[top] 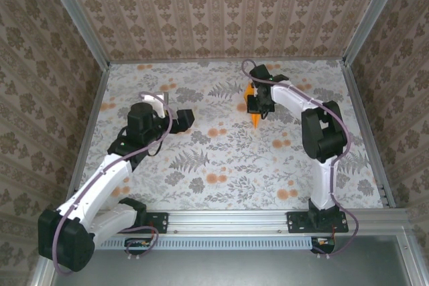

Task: Fold a paper plane with a square sheet of paper (fold left side to right side)
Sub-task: Place the paper plane at the top-center of the table.

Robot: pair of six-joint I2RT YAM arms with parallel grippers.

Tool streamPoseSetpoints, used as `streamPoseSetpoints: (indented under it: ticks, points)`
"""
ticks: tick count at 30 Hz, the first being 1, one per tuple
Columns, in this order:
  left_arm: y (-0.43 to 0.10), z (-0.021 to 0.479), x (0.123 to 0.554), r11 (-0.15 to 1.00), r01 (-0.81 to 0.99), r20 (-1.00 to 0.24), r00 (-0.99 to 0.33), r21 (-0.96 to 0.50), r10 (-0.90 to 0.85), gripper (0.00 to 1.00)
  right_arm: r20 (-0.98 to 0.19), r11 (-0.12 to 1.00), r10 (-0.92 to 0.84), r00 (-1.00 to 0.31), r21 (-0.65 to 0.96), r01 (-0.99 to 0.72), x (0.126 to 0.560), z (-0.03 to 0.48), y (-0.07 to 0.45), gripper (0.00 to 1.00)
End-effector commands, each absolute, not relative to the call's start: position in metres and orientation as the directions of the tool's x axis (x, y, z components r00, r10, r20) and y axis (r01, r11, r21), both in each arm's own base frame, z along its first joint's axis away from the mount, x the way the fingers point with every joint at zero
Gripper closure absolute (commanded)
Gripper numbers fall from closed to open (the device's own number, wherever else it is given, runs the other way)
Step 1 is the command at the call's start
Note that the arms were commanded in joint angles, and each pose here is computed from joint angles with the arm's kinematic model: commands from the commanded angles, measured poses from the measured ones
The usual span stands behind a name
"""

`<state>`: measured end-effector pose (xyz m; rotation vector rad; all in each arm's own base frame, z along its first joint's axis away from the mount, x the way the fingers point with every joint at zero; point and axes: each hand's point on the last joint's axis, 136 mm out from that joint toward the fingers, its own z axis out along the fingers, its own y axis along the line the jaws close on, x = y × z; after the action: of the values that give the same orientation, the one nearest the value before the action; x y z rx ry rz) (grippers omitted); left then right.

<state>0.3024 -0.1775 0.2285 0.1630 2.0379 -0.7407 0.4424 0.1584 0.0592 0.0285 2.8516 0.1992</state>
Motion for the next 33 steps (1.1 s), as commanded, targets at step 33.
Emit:
streamPoseSetpoints:
  ticks: [33]
  points:
    - [-0.178,0.233,0.307,0.815,0.452,-0.834,-0.548,-0.361,-0.066,0.00,-0.186,0.999,-0.036,-0.982,0.002,-0.037,0.432,0.055,0.149,0.69]
